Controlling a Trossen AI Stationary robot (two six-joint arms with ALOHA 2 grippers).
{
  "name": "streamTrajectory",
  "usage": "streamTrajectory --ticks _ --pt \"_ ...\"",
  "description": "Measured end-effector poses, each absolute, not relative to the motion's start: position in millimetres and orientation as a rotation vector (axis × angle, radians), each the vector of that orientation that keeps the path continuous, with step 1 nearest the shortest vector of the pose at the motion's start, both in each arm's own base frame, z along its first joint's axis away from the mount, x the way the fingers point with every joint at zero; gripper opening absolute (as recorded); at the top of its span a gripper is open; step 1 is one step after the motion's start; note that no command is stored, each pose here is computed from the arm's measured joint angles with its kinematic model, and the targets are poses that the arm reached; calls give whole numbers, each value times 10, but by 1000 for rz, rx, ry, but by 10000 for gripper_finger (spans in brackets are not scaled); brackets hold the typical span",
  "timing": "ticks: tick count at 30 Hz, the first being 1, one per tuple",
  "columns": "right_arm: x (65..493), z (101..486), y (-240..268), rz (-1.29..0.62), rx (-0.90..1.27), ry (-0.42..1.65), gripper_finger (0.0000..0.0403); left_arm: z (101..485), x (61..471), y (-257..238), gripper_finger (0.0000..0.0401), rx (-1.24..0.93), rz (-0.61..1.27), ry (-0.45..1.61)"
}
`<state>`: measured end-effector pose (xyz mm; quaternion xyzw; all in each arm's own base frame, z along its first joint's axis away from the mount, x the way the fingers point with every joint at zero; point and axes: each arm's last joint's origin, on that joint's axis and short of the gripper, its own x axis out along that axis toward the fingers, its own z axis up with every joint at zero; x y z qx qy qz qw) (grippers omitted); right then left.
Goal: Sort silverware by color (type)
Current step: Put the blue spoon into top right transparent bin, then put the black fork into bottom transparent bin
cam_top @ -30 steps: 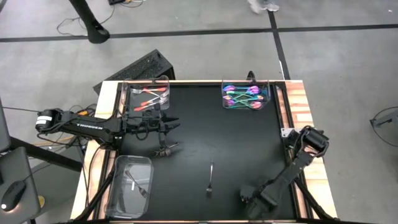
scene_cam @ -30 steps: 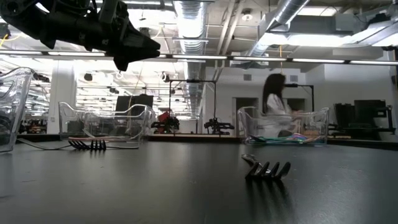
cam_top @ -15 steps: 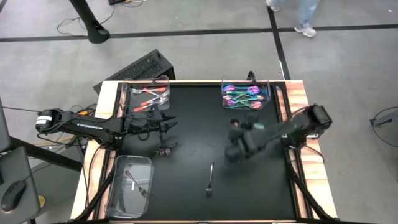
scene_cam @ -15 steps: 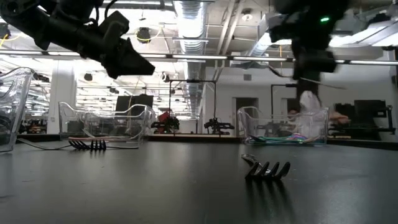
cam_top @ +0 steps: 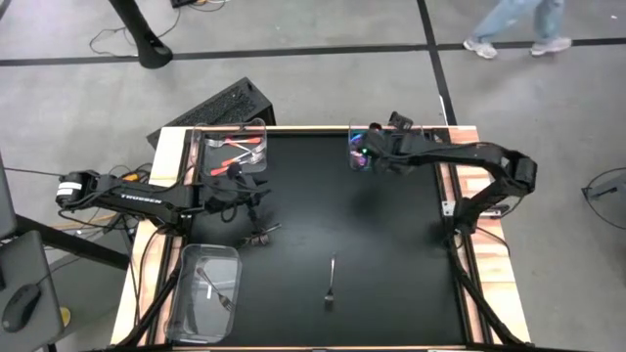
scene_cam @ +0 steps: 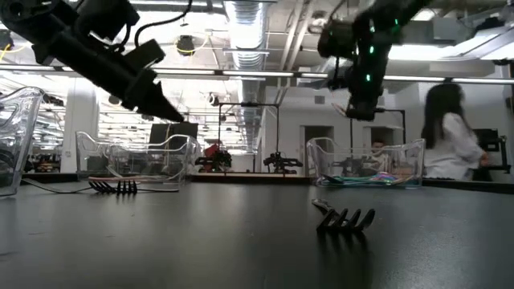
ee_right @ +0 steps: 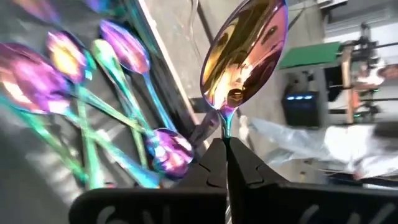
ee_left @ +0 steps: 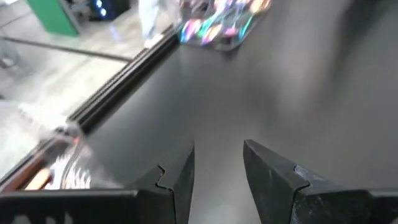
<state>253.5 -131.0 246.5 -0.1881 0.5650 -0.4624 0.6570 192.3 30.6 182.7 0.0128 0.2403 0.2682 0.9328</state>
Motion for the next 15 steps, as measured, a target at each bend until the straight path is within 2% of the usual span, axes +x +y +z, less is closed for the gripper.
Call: streamTrajectory --ticks 5,9,15 --pt "2418 2177 -1524 -1097 -525 1381 27 1765 1880 312 126 47 579 568" --pt "2381 2074 -1620 -1127 -496 1385 76 1776 1872 347 126 70 646 560" --pt "2361 2091 -1670 -1267 -344 1246 157 1789 1841 448 126 79 787 546"
